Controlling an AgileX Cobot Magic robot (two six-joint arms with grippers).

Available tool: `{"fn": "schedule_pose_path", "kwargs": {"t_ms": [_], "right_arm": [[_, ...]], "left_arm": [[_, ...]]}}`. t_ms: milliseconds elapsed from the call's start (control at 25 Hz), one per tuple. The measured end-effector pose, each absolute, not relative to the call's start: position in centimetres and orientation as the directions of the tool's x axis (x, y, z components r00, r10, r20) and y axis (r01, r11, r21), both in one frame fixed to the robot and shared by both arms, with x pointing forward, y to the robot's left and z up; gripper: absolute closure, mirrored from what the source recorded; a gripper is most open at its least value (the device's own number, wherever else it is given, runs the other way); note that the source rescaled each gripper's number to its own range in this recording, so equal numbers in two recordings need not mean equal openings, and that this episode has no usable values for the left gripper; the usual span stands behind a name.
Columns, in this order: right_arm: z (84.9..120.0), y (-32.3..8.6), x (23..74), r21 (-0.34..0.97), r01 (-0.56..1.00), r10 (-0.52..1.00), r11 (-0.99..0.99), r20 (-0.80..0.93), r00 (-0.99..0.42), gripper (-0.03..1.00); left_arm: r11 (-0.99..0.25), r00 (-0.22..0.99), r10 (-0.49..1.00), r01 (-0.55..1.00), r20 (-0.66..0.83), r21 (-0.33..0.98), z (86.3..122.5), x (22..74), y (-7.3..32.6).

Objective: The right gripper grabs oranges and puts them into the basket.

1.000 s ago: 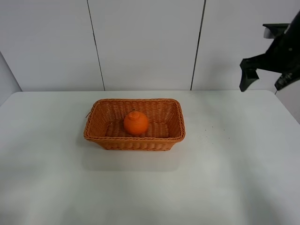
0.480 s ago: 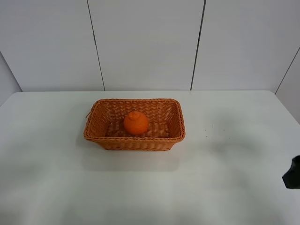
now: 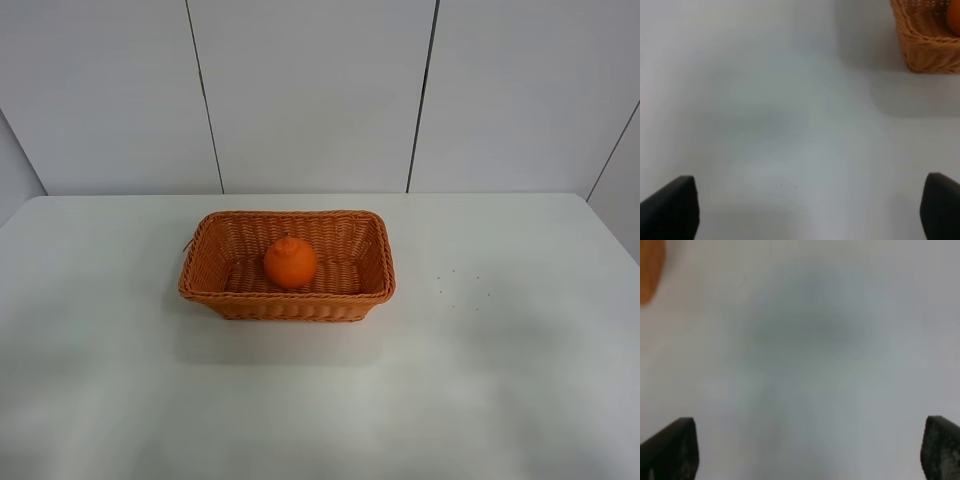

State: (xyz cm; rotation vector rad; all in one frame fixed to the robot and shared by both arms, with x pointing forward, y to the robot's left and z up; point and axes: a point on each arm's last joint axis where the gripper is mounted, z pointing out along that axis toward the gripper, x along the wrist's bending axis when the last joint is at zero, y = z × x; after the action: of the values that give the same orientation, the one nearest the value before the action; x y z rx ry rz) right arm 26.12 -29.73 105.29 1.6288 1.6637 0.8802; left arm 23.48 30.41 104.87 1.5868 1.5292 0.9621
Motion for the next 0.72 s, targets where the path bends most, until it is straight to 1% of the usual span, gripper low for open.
{"fn": "schedule_pose_path", "kwargs": {"t_ms": [160, 240, 720], "right_arm": [[105.5, -29.8, 24.0, 0.890, 0.456, 1.000, 0.005, 0.009, -0.027, -0.03], [105.5, -29.8, 23.5, 0.904, 0.427, 1.000, 0.004, 0.009, -0.028, -0.03], [105.5, -29.8, 23.5, 0.905, 0.425, 1.000, 0.004, 0.009, -0.028, -0.03]], "left_arm": [[-0.037, 0.017, 0.999, 0.461, 0.032, 0.886, 104.9, 23.5, 30.4], [-0.037, 0.017, 0.999, 0.461, 0.032, 0.886, 104.9, 23.5, 30.4], [-0.037, 0.017, 0.999, 0.461, 0.032, 0.886, 104.9, 23.5, 30.4]]}}
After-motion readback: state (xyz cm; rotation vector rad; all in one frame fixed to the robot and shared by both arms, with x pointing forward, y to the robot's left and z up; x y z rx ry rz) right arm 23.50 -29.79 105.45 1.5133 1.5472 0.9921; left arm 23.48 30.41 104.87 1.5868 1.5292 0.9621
